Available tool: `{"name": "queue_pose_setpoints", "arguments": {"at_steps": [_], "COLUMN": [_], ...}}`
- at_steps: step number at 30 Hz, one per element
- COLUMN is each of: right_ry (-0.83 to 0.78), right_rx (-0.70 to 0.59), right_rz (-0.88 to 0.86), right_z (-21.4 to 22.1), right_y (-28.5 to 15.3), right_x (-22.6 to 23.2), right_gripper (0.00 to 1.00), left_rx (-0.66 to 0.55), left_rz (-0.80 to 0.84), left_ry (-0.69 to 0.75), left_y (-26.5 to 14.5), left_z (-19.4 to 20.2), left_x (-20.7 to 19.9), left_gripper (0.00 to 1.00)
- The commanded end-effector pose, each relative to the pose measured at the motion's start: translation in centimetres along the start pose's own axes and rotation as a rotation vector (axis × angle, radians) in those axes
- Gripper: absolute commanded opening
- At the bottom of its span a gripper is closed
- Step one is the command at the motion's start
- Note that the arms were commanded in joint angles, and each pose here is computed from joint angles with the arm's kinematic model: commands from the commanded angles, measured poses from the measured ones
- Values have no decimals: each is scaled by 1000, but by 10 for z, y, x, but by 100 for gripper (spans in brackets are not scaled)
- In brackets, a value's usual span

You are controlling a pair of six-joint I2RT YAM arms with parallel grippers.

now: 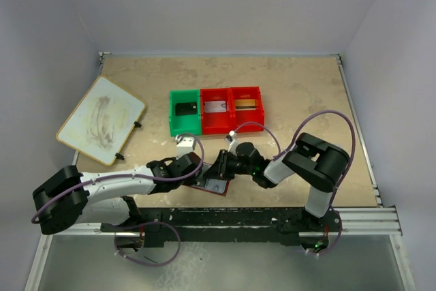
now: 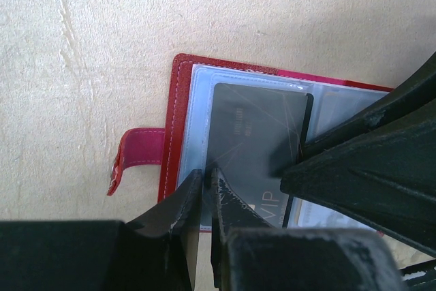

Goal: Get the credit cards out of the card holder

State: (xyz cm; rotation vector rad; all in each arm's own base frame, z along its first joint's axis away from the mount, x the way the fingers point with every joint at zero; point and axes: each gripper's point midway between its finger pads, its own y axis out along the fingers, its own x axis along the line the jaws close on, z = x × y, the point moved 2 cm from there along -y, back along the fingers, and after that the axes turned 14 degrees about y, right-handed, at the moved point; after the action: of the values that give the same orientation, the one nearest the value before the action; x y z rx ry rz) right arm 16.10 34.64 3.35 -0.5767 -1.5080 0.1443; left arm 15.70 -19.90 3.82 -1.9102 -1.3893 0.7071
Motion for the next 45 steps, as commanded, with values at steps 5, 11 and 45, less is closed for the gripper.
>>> {"name": "queue_pose_setpoints", "arguments": {"at_steps": [5,11,45], "right_ry": [14,16,70], "right_rx": [-2,-13,-31], "right_rz": [-116,-102,-67], "right_z": [5,4,9], "right_y": [-5,-5,-22], "right_x": [17,13,-1], "right_gripper": [25,17,0], "left_rx": [11,10,15], "left_rz": [-20,-18,-27], "left_ry": [-7,-9,-2], "left_y": [2,1,3], "left_z": [6,6,7], "left_x": [4,4,5], "left_gripper": [6,6,4]}}
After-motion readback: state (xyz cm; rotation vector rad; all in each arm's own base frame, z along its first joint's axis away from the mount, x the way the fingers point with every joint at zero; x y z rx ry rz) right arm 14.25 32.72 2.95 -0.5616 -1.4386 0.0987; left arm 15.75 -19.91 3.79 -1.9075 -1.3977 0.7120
